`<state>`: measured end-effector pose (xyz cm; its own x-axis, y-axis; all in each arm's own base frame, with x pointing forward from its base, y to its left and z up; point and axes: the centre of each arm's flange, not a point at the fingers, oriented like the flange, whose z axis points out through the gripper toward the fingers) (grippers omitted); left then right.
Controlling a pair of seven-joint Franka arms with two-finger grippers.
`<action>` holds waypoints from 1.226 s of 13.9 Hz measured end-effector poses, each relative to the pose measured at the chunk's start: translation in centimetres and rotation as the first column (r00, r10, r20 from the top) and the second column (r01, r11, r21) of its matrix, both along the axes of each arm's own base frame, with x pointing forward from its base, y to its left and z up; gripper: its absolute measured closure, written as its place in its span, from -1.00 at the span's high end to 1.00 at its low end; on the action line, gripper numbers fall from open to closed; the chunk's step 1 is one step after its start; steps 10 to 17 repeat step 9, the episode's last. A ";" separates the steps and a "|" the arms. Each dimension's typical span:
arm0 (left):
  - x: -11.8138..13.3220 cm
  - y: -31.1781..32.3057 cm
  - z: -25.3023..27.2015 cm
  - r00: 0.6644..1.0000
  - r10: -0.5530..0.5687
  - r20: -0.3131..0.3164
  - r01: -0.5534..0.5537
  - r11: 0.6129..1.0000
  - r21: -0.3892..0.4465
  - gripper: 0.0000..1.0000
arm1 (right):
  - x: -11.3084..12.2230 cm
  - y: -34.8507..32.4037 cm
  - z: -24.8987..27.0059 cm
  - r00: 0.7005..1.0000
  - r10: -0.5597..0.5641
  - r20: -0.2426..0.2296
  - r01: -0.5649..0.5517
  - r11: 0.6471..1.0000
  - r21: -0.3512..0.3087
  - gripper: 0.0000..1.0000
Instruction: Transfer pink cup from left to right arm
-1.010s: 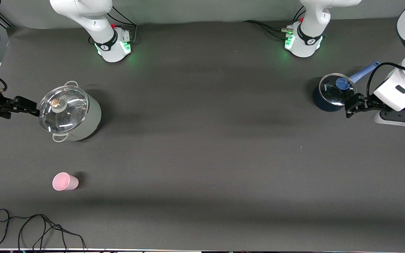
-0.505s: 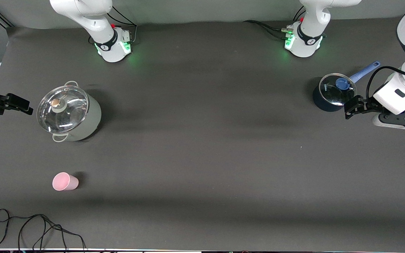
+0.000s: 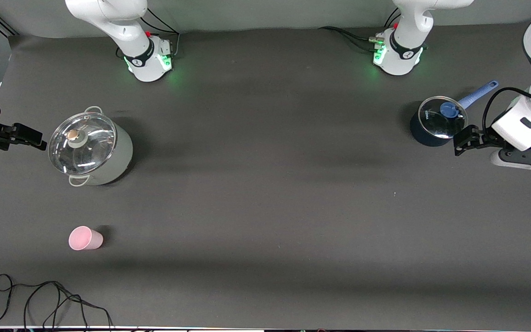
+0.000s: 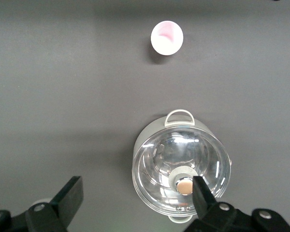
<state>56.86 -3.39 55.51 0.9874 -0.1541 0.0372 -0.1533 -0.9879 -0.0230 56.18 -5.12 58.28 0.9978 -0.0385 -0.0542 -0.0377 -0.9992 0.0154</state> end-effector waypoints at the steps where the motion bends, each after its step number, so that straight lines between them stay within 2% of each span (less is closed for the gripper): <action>1: -0.1 0.0 0.4 1.000 -0.002 -0.008 0.002 1.000 0.001 1.00 | 0.0 0.0 -0.1 1.000 0.000 -0.002 0.000 1.000 0.002 1.00; 5: 0.0 0.0 1.9 1.000 -0.003 -0.005 0.003 1.000 0.000 1.00 | 0.0 0.1 -0.2 1.000 -0.001 -0.003 0.001 1.000 0.010 1.00; 17: 0.3 -0.1 1.4 1.000 -0.003 -0.015 0.003 1.000 0.001 1.00 | -0.1 0.1 0.0 1.000 -0.002 0.001 0.002 1.000 0.012 1.00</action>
